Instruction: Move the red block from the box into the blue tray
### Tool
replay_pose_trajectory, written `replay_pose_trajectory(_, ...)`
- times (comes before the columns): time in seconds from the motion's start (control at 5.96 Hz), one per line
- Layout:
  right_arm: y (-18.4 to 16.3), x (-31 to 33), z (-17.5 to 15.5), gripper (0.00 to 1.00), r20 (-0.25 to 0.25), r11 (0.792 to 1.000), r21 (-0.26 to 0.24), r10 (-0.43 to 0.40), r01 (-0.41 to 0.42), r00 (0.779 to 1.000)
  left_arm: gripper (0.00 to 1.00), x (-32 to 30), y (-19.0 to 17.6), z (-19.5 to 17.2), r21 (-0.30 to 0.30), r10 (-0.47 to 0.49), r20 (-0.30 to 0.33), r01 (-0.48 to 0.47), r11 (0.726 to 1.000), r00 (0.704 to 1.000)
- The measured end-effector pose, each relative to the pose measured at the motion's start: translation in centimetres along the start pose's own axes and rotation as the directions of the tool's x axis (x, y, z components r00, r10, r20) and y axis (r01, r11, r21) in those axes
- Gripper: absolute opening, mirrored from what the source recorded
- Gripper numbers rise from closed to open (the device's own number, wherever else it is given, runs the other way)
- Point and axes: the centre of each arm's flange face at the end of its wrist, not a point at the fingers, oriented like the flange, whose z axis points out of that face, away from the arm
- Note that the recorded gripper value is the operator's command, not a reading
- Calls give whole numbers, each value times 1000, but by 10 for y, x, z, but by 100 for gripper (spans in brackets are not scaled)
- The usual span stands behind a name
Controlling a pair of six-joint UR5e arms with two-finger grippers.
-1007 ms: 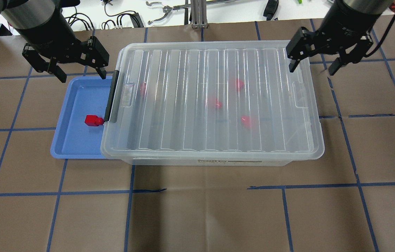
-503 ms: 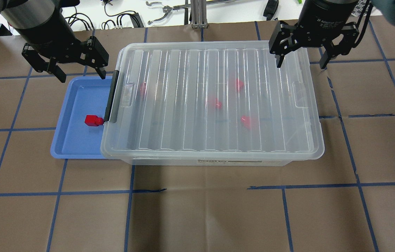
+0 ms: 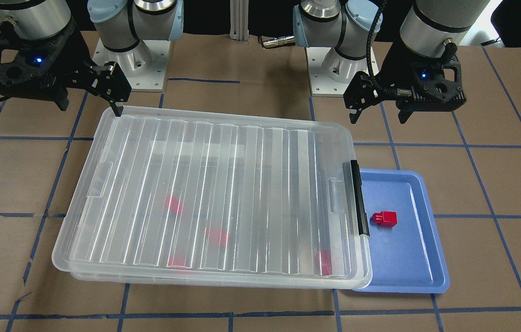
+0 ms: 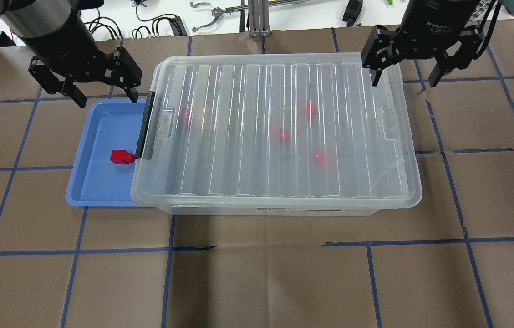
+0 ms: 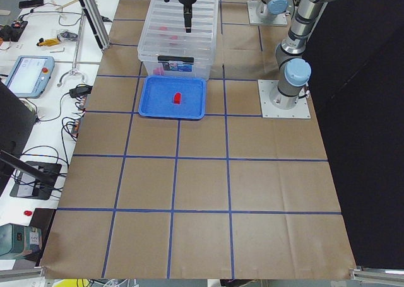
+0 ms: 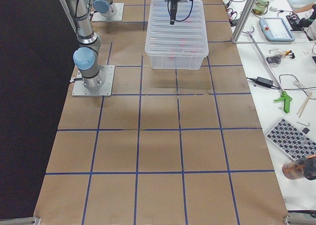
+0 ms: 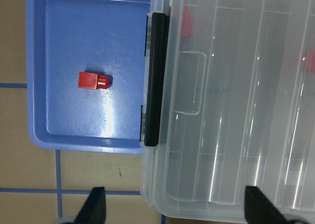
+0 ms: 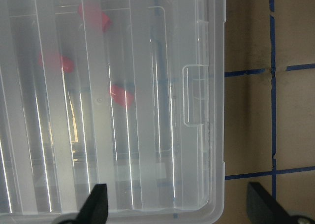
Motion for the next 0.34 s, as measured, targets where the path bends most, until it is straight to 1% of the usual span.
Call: replay_pose_trajectory(0.34,1,-1,-1,100,3,1000,2,2,-2,1000,98,0,1,-1,3,-1,-3,1,1000,1000)
